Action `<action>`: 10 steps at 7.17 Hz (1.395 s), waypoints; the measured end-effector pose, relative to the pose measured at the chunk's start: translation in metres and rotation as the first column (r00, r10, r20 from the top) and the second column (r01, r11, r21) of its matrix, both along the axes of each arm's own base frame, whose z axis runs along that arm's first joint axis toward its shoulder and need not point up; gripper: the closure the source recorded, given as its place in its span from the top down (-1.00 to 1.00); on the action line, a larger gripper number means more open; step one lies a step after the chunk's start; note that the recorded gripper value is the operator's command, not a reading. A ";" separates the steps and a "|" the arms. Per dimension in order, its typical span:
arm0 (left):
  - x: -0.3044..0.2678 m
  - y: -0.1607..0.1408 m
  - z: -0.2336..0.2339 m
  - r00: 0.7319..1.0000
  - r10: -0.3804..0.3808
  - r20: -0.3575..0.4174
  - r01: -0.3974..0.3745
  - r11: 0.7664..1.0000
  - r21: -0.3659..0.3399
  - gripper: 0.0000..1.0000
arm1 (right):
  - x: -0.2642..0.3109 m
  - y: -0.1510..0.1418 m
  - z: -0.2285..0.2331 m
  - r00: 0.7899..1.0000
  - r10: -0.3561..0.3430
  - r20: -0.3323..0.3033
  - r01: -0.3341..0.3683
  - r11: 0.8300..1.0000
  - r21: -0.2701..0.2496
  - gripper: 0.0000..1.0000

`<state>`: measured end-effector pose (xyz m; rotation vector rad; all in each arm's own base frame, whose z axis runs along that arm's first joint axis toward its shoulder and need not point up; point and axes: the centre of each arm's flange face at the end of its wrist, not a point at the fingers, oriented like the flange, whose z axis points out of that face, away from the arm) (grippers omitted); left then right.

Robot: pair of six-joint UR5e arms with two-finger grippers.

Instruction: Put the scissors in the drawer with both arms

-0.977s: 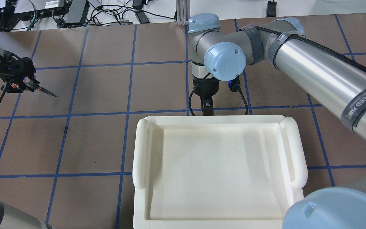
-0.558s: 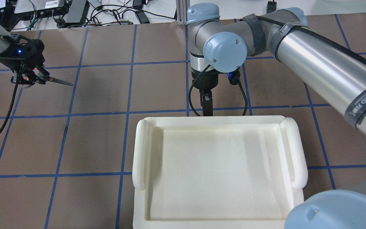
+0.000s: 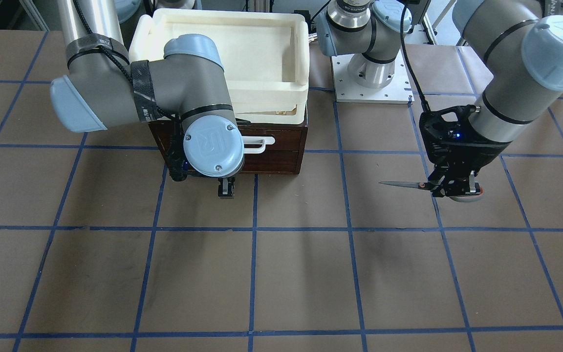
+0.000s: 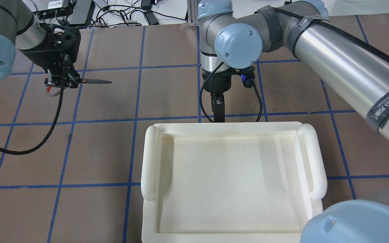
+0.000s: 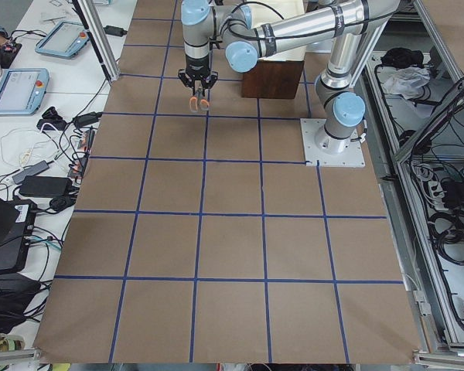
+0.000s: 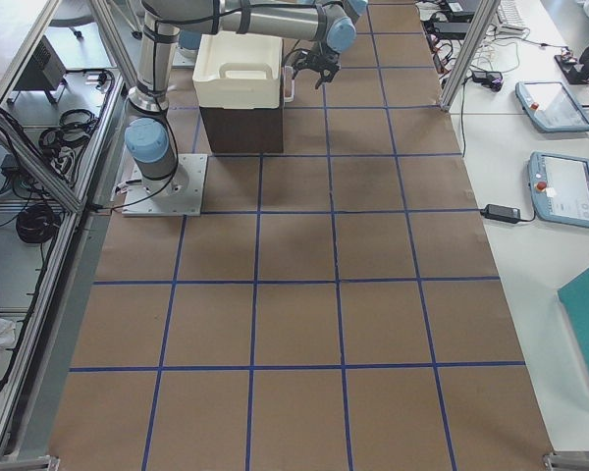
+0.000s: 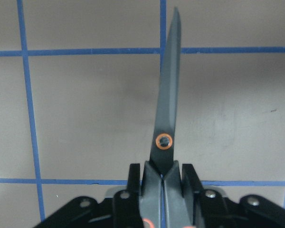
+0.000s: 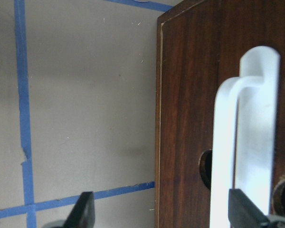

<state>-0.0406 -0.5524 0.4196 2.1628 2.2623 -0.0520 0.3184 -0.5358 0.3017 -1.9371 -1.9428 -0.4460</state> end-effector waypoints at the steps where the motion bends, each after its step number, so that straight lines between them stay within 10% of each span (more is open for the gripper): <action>1: -0.019 0.003 0.006 0.999 0.046 -0.004 -0.046 0.999 0.021 -1.00 | 0.000 0.002 -0.003 1.000 -0.001 -0.004 0.001 1.000 0.018 1.00; 10: -0.047 0.014 0.014 0.998 0.068 -0.006 -0.068 0.996 0.050 -1.00 | 0.000 0.003 -0.037 1.000 0.009 -0.014 -0.008 0.997 0.082 1.00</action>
